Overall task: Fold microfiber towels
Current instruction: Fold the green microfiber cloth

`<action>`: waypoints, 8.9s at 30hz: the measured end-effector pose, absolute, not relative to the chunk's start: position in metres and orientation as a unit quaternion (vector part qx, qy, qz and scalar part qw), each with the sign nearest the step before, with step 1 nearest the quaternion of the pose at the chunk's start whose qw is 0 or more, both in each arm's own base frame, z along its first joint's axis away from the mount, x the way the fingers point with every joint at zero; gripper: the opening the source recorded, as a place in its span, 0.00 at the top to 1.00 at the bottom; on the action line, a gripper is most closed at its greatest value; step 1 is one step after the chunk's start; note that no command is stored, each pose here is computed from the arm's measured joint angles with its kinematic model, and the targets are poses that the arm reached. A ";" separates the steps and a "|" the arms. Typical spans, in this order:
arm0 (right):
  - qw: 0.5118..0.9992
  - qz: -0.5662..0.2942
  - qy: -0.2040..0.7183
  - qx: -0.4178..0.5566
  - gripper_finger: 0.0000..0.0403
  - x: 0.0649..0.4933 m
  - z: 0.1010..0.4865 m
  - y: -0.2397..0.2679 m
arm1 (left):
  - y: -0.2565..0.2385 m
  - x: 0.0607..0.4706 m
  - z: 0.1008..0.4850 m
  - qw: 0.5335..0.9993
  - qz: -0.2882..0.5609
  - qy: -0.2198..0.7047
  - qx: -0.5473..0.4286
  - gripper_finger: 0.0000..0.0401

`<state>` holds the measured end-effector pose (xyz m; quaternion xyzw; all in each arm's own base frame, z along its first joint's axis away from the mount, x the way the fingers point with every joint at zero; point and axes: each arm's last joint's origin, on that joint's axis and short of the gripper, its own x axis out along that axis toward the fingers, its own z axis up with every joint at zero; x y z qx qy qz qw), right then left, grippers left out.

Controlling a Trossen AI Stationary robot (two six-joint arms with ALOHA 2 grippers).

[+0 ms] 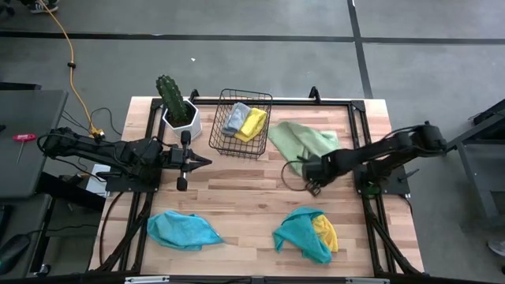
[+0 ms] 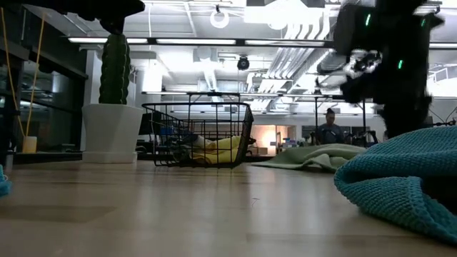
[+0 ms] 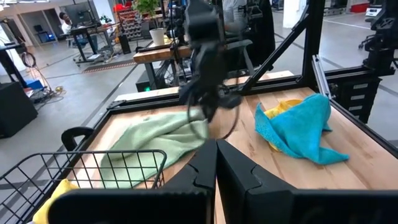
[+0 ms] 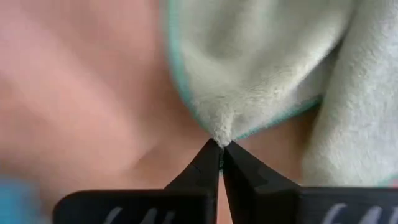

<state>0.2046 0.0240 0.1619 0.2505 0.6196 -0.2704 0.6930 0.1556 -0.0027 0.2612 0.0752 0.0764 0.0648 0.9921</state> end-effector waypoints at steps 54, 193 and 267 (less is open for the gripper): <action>0.895 0.006 0.427 0.128 1.00 0.220 0.303 0.167 | -0.059 0.314 0.135 0.914 -0.073 0.372 0.144 0.54; 0.892 -0.083 0.377 0.236 1.00 0.226 0.213 0.144 | -0.098 0.175 0.178 0.875 0.195 0.437 -0.068 1.00; 0.801 -0.336 0.436 0.237 1.00 0.254 0.180 0.039 | 0.000 0.220 0.145 0.791 0.349 0.501 -0.017 0.97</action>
